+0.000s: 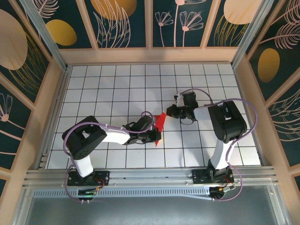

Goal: Fold a paper plane with a square sheet of paper (fold left side to right side)
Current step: Fold the wing for the fifth time at the center of the table.

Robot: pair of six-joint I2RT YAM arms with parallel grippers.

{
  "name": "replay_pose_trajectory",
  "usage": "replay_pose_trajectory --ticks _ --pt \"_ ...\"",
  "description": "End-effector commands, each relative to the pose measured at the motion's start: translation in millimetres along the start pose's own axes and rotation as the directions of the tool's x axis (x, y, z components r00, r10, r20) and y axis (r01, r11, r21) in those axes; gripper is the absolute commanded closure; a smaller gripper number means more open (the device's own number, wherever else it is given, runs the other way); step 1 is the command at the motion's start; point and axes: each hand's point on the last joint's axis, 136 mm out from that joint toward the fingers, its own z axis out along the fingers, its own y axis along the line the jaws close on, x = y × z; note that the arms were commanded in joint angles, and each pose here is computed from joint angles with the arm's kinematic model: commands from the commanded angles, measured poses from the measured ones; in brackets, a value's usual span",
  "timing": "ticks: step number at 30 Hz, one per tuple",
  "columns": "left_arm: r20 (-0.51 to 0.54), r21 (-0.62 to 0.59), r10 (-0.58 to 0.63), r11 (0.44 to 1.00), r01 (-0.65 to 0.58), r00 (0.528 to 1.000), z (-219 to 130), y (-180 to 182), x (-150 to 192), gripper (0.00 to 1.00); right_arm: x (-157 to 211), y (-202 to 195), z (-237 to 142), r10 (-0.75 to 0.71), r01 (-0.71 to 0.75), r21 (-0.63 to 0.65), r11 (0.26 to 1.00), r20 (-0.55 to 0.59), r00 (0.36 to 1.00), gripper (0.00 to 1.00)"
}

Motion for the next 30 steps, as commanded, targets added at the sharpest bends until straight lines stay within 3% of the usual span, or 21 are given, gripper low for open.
replay_pose_trajectory --ticks 1,7,13,21,30 --pt "-0.091 -0.239 -0.071 0.97 0.047 0.993 -2.4 71.3 36.2 1.0 -10.5 -14.9 -0.6 -0.005 0.004 0.053 0.999 0.016 1.0 1.0" --pt "-0.086 -0.23 -0.072 0.972 0.051 0.994 -2.0 68.9 35.1 1.0 -19.3 10.9 -25.0 -0.019 0.018 0.018 1.0 0.061 0.998 1.0" --pt "-0.086 -0.23 -0.069 0.972 0.047 0.994 -1.7 68.1 34.2 1.0 8.5 45.0 -46.9 -0.001 0.003 -0.053 0.999 0.042 0.999 1.0" --pt "-0.082 -0.224 -0.067 0.973 0.047 0.994 -2.1 67.0 33.7 1.0 56.2 73.6 -34.1 0.083 -0.094 -0.155 0.983 -0.078 0.994 1.0" --pt "-0.082 -0.22 -0.066 0.974 0.047 0.994 -1.2 65.9 33.0 1.0 81.3 62.6 -7.1 0.147 -0.168 -0.094 0.981 -0.199 0.969 1.0"
